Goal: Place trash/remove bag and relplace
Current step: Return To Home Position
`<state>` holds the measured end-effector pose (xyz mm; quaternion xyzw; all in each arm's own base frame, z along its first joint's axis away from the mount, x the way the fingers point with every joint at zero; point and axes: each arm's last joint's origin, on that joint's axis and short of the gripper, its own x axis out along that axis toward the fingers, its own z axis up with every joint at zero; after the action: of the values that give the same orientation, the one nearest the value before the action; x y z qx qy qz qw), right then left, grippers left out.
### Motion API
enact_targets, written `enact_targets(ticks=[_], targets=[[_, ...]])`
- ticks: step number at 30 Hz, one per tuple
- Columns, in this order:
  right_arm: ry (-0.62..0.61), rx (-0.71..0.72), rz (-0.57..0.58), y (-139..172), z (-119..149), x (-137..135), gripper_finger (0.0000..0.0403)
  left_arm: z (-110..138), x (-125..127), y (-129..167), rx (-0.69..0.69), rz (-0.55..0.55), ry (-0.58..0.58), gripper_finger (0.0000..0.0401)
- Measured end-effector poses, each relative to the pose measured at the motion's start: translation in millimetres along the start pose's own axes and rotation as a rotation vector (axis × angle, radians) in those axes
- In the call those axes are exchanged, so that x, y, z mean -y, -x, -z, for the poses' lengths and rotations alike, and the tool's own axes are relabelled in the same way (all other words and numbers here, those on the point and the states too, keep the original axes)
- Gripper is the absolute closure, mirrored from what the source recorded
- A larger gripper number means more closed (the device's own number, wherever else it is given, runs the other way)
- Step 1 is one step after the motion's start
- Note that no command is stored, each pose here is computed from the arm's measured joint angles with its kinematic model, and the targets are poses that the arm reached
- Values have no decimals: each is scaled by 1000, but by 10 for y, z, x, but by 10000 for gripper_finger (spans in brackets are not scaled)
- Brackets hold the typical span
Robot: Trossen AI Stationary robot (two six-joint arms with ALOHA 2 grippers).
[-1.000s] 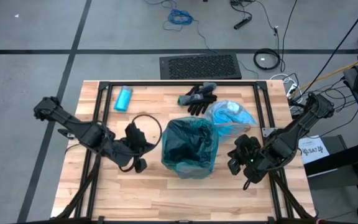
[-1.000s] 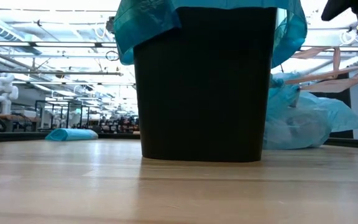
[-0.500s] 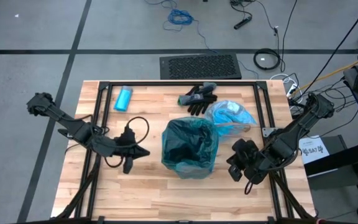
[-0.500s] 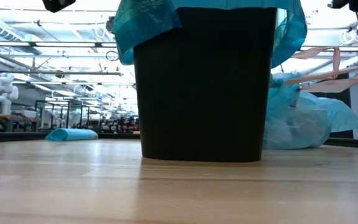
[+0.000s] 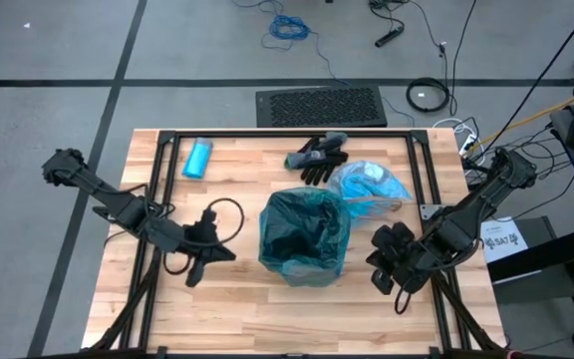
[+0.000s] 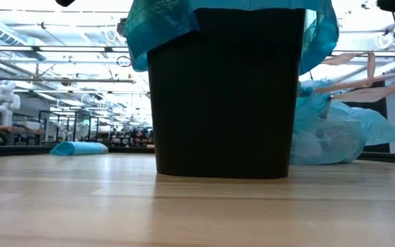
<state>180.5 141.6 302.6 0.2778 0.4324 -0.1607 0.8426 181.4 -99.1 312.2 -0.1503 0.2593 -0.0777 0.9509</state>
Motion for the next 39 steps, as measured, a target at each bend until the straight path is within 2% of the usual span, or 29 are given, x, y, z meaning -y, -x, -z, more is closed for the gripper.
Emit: enact_targets(ticks=[4,7,11,15,18,21,24,27,32,39], targets=[[211,96,46,-6,-23,22,403,18,-28,-19,0,-7,-110,399],[246,152,80,-40,-6,107,403,20,-89,-73,34,-15,-178,399],[236,219,53,-152,120,272,403,154,-235,-233,62,44,-224,399],[213,232,-17,-328,310,523,403,400,-429,-372,21,77,-180,399],[205,246,-36,-411,401,730,403,506,-552,-425,18,47,-175,399],[189,288,-4,-472,444,948,403,571,-695,-454,2,-7,-194,399],[155,331,22,-518,456,1144,403,677,-891,-485,-18,-79,-161,399],[131,359,27,-556,451,1304,403,790,-1088,-512,34,-129,-128,399],[125,425,23,-606,440,1523,403,912,-1344,-491,196,-136,-120,399],[106,483,48,-733,460,1808,403,1037,-1601,-431,180,-141,-84,399]])
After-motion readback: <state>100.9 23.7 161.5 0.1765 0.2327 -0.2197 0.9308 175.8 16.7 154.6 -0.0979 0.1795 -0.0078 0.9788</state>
